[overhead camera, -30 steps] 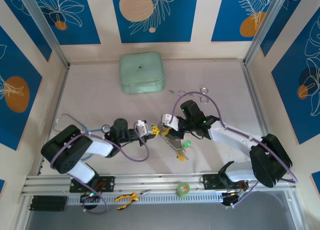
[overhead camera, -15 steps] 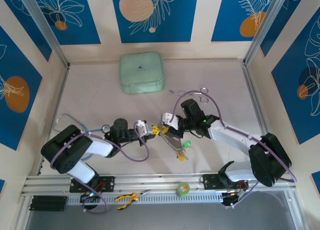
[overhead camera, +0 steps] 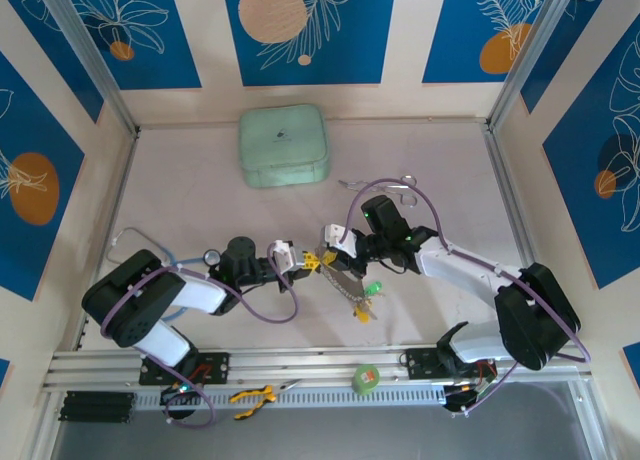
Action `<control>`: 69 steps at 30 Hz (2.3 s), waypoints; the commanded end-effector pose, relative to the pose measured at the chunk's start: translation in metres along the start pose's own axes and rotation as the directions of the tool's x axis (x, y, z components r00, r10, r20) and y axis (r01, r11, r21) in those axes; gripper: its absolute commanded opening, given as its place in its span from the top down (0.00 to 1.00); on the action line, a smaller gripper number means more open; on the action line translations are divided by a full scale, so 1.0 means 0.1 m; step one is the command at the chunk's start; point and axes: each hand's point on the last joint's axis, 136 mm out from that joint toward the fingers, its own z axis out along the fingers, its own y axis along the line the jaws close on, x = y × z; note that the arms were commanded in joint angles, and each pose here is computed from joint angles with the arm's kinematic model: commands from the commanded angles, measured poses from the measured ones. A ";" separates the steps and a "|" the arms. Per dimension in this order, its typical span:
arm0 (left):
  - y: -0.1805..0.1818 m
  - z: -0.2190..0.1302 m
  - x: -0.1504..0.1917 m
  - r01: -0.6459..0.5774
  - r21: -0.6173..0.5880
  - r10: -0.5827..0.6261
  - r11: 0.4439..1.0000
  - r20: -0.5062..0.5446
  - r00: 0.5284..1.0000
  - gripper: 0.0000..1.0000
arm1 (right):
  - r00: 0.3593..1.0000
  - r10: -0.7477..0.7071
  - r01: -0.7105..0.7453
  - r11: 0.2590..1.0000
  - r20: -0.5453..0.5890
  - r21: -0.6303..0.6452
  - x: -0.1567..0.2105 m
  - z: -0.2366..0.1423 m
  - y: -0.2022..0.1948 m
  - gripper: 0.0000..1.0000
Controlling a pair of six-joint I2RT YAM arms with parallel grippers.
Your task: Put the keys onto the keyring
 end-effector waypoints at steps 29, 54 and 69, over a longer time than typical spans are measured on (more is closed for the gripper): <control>0.03 -0.07 -0.22 -0.157 -0.046 0.157 0.987 -0.002 0.988 1.00 | 0.997 -0.048 0.043 0.994 0.055 0.098 -0.23 -0.23 -0.06 0.57; 0.30 0.02 -0.09 -0.244 -0.226 0.203 0.943 -0.192 0.960 1.00 | 0.627 0.581 -0.777 0.506 0.519 0.374 -0.18 -1.33 -0.75 0.51; 0.87 -0.07 0.14 0.228 -0.285 -0.277 0.931 -0.145 0.950 1.00 | 0.971 0.134 -0.183 0.951 0.199 0.249 -0.52 -0.36 0.49 0.51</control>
